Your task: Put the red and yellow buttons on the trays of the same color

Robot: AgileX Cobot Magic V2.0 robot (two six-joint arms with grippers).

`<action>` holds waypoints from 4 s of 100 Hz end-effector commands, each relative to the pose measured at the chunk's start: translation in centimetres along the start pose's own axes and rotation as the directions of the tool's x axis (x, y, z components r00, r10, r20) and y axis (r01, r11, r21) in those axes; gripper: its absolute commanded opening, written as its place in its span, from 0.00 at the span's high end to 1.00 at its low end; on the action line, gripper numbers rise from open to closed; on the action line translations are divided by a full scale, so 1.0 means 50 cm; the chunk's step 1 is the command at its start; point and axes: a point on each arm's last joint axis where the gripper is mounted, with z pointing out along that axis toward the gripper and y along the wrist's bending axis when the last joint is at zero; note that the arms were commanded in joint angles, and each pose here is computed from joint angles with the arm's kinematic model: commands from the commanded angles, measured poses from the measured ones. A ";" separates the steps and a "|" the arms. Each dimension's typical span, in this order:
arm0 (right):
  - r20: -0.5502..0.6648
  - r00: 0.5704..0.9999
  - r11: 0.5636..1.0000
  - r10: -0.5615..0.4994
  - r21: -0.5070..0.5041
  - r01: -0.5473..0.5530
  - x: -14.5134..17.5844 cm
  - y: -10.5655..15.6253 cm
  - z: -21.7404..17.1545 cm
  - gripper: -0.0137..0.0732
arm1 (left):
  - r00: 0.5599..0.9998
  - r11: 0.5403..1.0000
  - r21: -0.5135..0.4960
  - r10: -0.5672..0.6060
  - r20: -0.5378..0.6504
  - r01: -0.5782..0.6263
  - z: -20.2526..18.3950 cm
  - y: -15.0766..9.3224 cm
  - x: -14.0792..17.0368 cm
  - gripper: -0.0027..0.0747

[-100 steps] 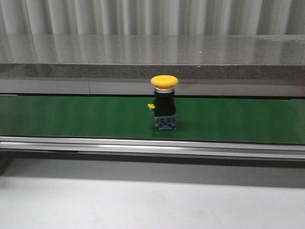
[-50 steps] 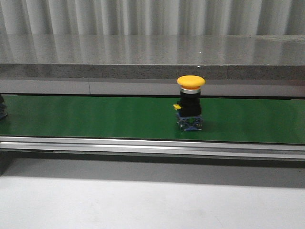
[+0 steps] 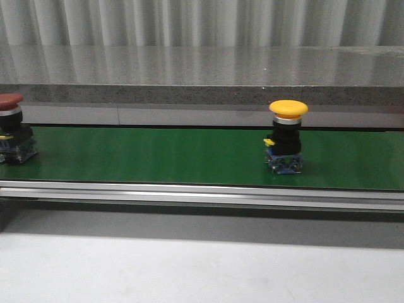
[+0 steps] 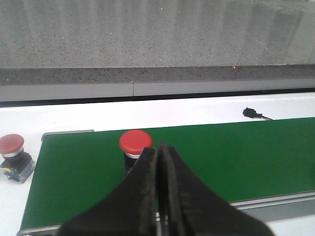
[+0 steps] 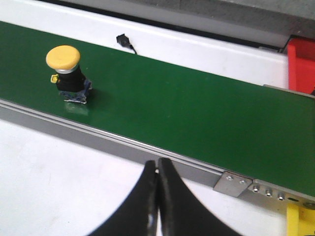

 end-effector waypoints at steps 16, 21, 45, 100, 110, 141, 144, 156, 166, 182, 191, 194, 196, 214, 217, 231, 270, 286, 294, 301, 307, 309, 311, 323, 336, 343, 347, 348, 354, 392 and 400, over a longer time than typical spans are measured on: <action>-0.082 0.997 0.998 -0.002 -0.068 -0.004 -0.118 0.012 0.075 0.42 | 0.995 1.000 0.008 0.000 0.096 -0.001 -0.005 -0.002 -0.029 0.99; -0.118 0.993 0.996 0.009 -0.086 -0.020 -0.137 0.017 0.097 0.26 | 0.995 1.000 0.008 0.000 0.096 -0.001 -0.005 -0.002 -0.029 0.99; -0.328 0.944 0.992 0.025 -0.111 -0.065 -0.179 0.028 0.206 0.10 | 0.995 1.000 0.008 0.000 0.096 -0.001 -0.005 -0.002 -0.029 0.99; -0.460 0.888 0.993 0.016 -0.100 -0.070 -0.170 0.034 0.408 0.12 | 0.995 1.000 0.008 0.000 0.096 -0.001 -0.005 -0.002 -0.029 0.99; -0.467 0.884 0.993 0.001 -0.105 -0.056 -0.164 0.034 0.422 0.25 | 0.995 1.000 0.008 0.000 0.096 -0.001 -0.005 -0.002 -0.029 0.99; -0.399 0.916 0.993 0.046 -0.083 -0.087 -0.180 0.030 0.418 0.72 | 0.995 1.000 0.008 0.000 0.096 -0.001 -0.005 -0.002 -0.029 0.99; -0.389 0.919 0.992 0.065 -0.073 -0.101 -0.183 0.026 0.414 0.71 | 0.995 1.000 0.008 0.000 0.096 -0.001 -0.005 -0.002 -0.029 0.99; -0.325 0.934 0.987 0.150 -0.014 -0.163 -0.203 -0.008 0.381 0.71 | 0.995 1.000 0.008 0.000 0.096 -0.001 -0.005 -0.002 -0.029 0.99; -0.254 0.938 0.972 0.236 0.065 -0.227 -0.218 -0.059 0.344 0.71 | 0.995 1.000 0.008 0.000 0.096 -0.001 -0.005 -0.002 -0.029 0.99; -0.125 0.927 0.923 0.353 0.209 -0.323 -0.229 -0.150 0.272 0.71 | 0.995 1.000 0.008 0.000 0.096 -0.001 -0.005 -0.002 -0.029 0.99; -0.055 0.914 0.882 0.401 0.292 -0.370 -0.226 -0.199 0.236 0.71 | 0.995 1.000 0.008 0.000 0.096 -0.001 -0.005 -0.002 -0.029 0.99; -0.032 0.907 0.863 0.420 0.324 -0.388 -0.224 -0.217 0.223 0.71 | 0.995 1.000 0.008 0.000 0.096 -0.001 -0.005 -0.002 -0.029 0.99; -0.017 0.903 0.851 0.430 0.343 -0.398 -0.222 -0.228 0.213 0.71 | 0.995 1.000 0.008 0.000 0.096 -0.001 -0.005 -0.002 -0.029 0.99; 0.051 0.856 0.738 0.515 0.481 -0.473 -0.193 -0.308 0.166 0.71 | 0.995 1.000 0.008 0.000 0.096 -0.001 -0.005 -0.002 -0.029 0.99; 0.056 0.851 0.726 0.523 0.495 -0.479 -0.189 -0.316 0.163 0.71 | 0.995 1.000 0.008 0.000 0.096 -0.001 -0.005 -0.002 -0.029 0.99; 0.063 0.823 0.665 0.564 0.557 -0.498 -0.162 -0.361 0.159 0.71 | 0.995 1.000 0.008 0.000 0.096 -0.001 -0.005 -0.002 -0.029 0.99; 0.168 0.713 0.436 0.680 0.689 -0.579 -0.073 -0.458 0.157 0.71 | 0.995 1.000 0.008 0.000 0.096 -0.001 -0.005 -0.002 -0.029 0.99; 0.171 0.676 0.395 0.717 0.700 -0.596 -0.036 -0.479 0.178 0.71 | 0.995 1.000 0.008 0.000 0.096 -0.001 -0.005 -0.002 -0.029 0.99; 0.178 0.650 0.369 0.739 0.699 -0.612 -0.017 -0.488 0.194 0.71 | 0.995 1.000 0.008 0.000 0.096 -0.001 -0.005 -0.002 -0.029 0.99; 0.186 0.637 0.357 0.748 0.697 -0.622 -0.005 -0.496 0.207 0.71 | 0.995 1.000 0.008 0.000 0.096 -0.001 -0.005 -0.002 -0.029 0.99; 0.194 0.623 0.343 0.758 0.694 -0.633 0.007 -0.503 0.220 0.71 | 0.995 1.000 0.008 0.000 0.096 -0.001 -0.005 -0.002 -0.029 0.99; 0.194 0.621 0.341 0.760 0.694 -0.634 0.010 -0.506 0.224 0.71 | 0.995 1.000 0.008 0.000 0.096 -0.001 -0.005 -0.002 -0.029 0.99; 0.192 0.618 0.339 0.762 0.695 -0.634 0.013 -0.507 0.227 0.71 | 0.995 1.000 0.008 0.000 0.096 -0.001 -0.005 -0.002 -0.029 0.99; 0.170 0.595 0.328 0.785 0.701 -0.633 0.039 -0.521 0.253 0.71 | 0.995 1.000 0.008 0.000 0.096 -0.001 -0.005 -0.002 -0.029 0.99; 0.159 0.583 0.322 0.797 0.704 -0.632 0.058 -0.532 0.273 0.71 | 0.995 1.000 0.008 0.000 0.096 -0.001 -0.005 -0.002 -0.029 0.99; 0.172 0.571 0.308 0.803 0.701 -0.643 0.066 -0.537 0.282 0.71 | 0.995 1.000 0.008 0.000 0.096 -0.001 -0.005 -0.002 -0.029 0.99; 0.174 0.568 0.304 0.805 0.700 -0.646 0.070 -0.540 0.287 0.71 | 0.995 1.000 0.008 0.000 0.096 -0.001 -0.005 -0.002 -0.029 0.99; 0.174 0.567 0.303 0.805 0.700 -0.646 0.070 -0.540 0.288 0.71 | 0.995 1.000 0.008 0.000 0.096 -0.001 -0.005 -0.002 -0.029 0.99; 0.164 0.560 0.301 0.812 0.704 -0.644 0.078 -0.542 0.294 0.71 | 0.995 1.000 0.008 0.000 0.096 -0.001 -0.005 -0.002 -0.029 0.99; 0.203 0.540 0.270 0.817 0.693 -0.669 0.076 -0.544 0.294 0.11 | 0.995 1.000 0.008 0.000 0.096 -0.001 -0.005 -0.002 -0.029 0.99; 0.220 0.554 0.276 0.803 0.686 -0.673 0.061 -0.539 0.281 0.11 | 0.995 1.000 0.008 0.000 0.096 -0.001 -0.005 -0.002 -0.029 0.99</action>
